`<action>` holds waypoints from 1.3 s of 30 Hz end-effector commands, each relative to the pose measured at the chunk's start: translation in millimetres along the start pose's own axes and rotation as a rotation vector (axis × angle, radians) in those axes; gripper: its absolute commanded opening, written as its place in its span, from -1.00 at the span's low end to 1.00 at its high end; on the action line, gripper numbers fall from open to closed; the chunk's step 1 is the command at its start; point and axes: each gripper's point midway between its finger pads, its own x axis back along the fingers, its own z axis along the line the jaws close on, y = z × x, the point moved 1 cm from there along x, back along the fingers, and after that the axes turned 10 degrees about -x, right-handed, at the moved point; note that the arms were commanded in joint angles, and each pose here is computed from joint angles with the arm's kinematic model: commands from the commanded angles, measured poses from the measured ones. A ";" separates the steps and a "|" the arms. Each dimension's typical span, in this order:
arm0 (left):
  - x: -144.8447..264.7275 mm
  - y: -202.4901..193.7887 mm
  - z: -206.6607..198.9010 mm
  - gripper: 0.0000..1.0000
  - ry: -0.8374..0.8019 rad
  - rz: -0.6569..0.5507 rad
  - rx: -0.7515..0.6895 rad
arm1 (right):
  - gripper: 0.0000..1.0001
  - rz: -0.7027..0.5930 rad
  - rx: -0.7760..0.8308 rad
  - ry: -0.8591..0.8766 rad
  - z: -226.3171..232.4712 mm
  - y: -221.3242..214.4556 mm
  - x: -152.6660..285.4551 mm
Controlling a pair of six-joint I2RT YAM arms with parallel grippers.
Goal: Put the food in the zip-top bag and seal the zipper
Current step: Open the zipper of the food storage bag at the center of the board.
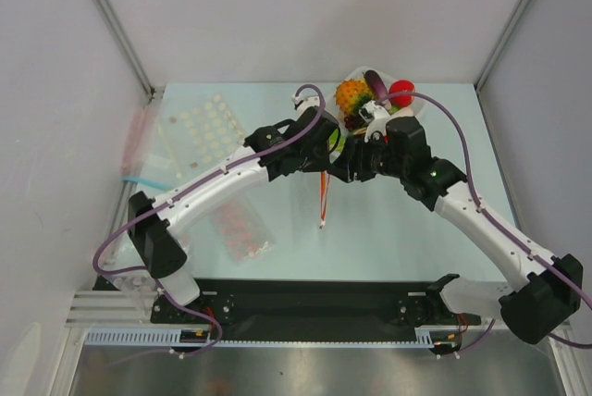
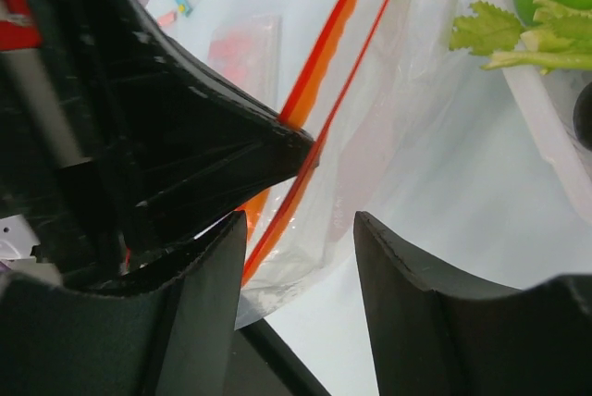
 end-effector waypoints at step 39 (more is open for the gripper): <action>38.0 -6.6 6.0 -0.23 -0.095 -0.001 -0.150 | -1.00 -0.029 -0.056 -0.023 -2.6 5.1 -2.2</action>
